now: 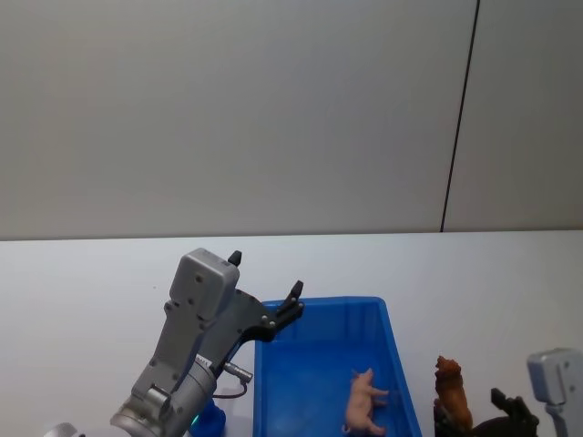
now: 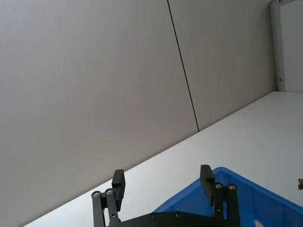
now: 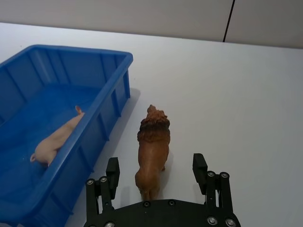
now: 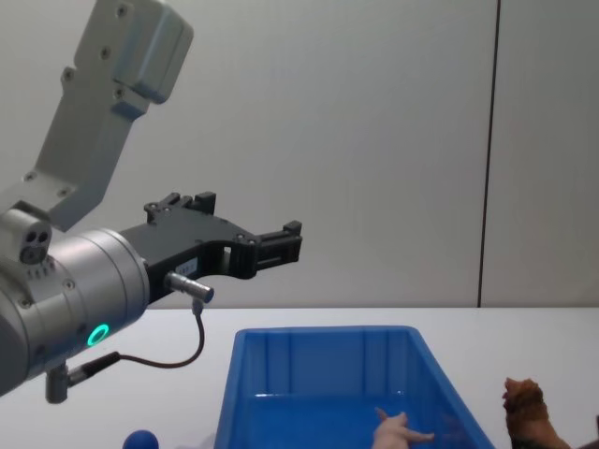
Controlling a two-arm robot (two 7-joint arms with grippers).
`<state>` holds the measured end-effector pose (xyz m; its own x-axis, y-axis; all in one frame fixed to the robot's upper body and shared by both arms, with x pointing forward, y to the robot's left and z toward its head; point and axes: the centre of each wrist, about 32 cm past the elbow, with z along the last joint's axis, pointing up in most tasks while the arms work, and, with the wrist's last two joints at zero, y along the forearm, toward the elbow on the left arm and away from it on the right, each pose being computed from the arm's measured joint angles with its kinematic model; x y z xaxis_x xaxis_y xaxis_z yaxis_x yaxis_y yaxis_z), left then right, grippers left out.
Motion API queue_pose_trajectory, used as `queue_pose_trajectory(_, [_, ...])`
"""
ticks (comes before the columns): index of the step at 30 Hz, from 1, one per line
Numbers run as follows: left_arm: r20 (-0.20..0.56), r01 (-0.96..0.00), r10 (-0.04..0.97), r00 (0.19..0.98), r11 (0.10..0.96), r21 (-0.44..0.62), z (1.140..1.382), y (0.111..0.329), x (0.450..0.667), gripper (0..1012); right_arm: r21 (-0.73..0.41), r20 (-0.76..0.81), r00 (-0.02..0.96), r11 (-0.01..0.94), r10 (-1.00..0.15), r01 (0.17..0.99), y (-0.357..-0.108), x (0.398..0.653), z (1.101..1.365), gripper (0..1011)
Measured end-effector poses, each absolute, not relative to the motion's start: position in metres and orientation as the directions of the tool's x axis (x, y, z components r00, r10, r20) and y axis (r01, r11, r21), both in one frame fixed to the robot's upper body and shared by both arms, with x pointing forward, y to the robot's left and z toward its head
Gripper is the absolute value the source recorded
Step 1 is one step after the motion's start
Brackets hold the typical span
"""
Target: Pick up the two dolls from the table and place them into the box.
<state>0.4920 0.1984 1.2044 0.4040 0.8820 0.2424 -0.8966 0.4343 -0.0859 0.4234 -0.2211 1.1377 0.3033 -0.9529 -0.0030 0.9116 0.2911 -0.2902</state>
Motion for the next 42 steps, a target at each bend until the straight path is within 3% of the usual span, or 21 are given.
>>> queue_pose_trajectory(5, [0.242,-0.897,0.882,0.404,0.434,-0.086,1.204,0.198,0.492,1001,-0.314,-0.008,0.308,0.295,-0.951,0.902,-0.219,0.427,1.131,901])
queue_pose_trajectory(13, [0.242,-0.897,0.882,0.404,0.434,-0.086,1.204,0.198,0.492,1001,-0.339,-0.009,0.313,0.297,-0.950,0.893,-0.215,0.432,1.124,619])
queue_pose_trajectory(15, [0.242,-0.897,0.882,0.404,0.434,-0.086,1.204,0.198,0.492,1001,-0.341,-0.007,0.314,0.298,-0.949,0.892,-0.213,0.433,1.124,599])
queue_pose_trajectory(25, [0.242,-0.897,0.882,0.404,0.434,-0.086,1.204,0.198,0.492,1001,-0.323,0.009,0.315,0.296,-0.949,0.899,-0.209,0.436,1.128,283])
queue_pose_trajectory(42, [0.242,-0.897,0.882,0.404,0.434,-0.086,1.204,0.198,0.492,1001,-0.174,0.031,0.355,0.345,-0.934,0.922,-0.204,0.443,1.163,278])
